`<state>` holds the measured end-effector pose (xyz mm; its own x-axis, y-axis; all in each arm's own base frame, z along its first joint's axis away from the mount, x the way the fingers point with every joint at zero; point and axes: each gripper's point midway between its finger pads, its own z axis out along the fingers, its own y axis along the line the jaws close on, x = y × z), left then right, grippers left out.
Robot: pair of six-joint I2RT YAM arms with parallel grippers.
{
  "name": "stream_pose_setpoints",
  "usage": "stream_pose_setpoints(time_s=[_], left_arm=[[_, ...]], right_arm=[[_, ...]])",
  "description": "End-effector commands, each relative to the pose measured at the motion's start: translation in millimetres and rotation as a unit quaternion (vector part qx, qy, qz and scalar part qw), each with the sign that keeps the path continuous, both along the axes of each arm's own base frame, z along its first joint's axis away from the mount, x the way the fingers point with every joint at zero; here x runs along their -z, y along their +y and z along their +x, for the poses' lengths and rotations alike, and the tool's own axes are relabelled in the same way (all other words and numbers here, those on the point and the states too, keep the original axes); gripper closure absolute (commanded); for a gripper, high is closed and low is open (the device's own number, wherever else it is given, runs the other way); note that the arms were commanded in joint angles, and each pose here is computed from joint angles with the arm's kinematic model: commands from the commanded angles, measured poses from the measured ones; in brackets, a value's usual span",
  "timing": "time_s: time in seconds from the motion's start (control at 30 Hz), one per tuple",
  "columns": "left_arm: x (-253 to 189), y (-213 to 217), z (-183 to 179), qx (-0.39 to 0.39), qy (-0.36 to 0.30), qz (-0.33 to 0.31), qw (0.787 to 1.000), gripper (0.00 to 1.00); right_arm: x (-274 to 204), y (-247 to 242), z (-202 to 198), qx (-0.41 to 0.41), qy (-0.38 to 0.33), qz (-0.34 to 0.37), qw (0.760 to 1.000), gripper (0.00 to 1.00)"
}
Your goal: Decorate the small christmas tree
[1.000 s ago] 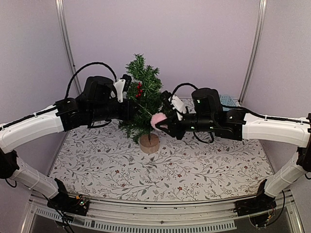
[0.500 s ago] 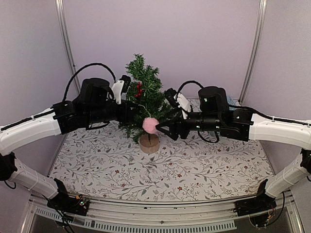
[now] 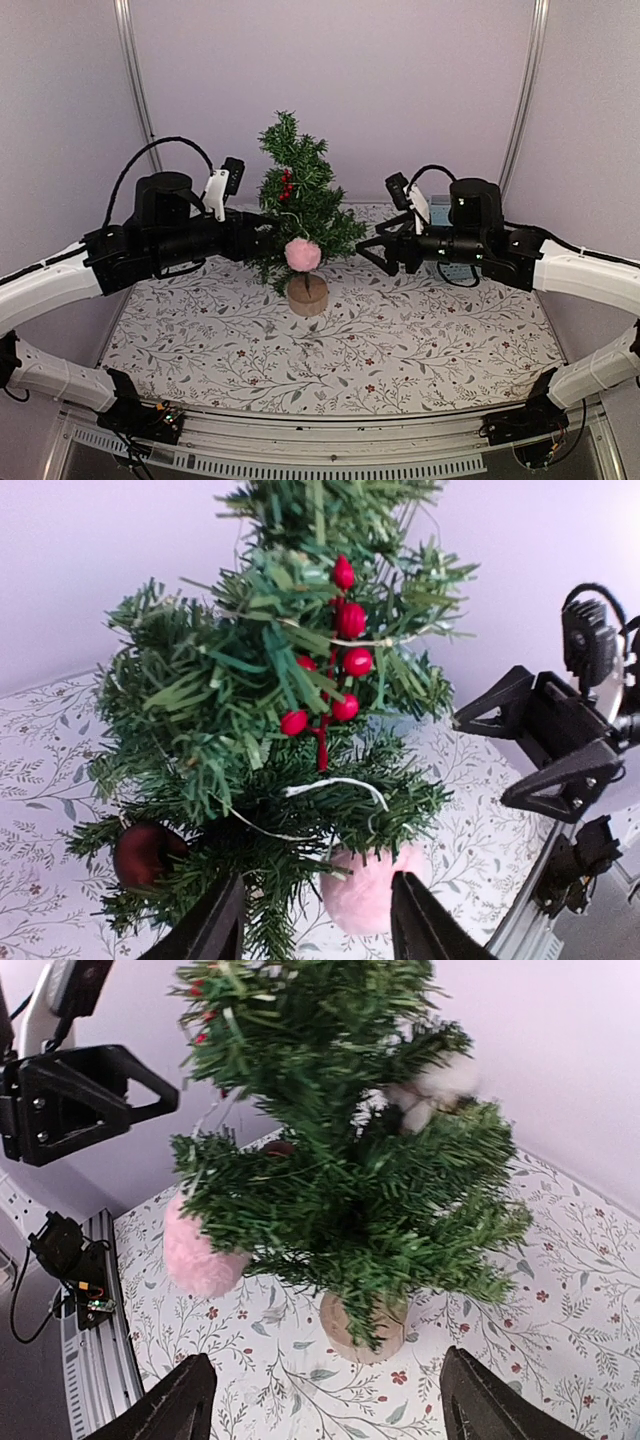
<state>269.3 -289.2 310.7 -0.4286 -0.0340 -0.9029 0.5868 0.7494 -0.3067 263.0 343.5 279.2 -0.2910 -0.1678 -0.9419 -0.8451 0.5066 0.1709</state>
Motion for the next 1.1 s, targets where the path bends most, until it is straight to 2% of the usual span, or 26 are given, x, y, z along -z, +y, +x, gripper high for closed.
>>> stream_pose_setpoints(time_s=[0.0,0.23,0.4,0.5,0.67,0.87,1.07], left_arm=[[-21,22,1,-0.024,-0.024,-0.050,0.998,0.48],[11,73,13,-0.086,0.020,-0.103,0.991,0.45],[59,109,27,-0.129,0.087,-0.132,0.979,0.47],[79,121,31,-0.143,0.100,-0.147,0.974,0.48],[116,131,30,-0.153,0.130,-0.159,0.967,0.50],[138,134,29,-0.162,0.143,-0.158,0.964,0.51],[163,124,23,-0.136,0.172,-0.179,0.959,0.58]], right_arm=[[-3,-22,13,0.015,0.031,0.052,0.998,0.21],[42,-49,47,0.048,0.129,0.083,0.987,0.30],[103,-45,69,0.068,0.200,0.058,0.976,0.38],[129,-41,76,0.071,0.224,0.050,0.971,0.41],[160,-26,81,0.050,0.260,0.055,0.963,0.46],[182,-2,85,0.023,0.288,0.069,0.955,0.52],[198,19,94,0.016,0.306,0.078,0.949,0.57]])
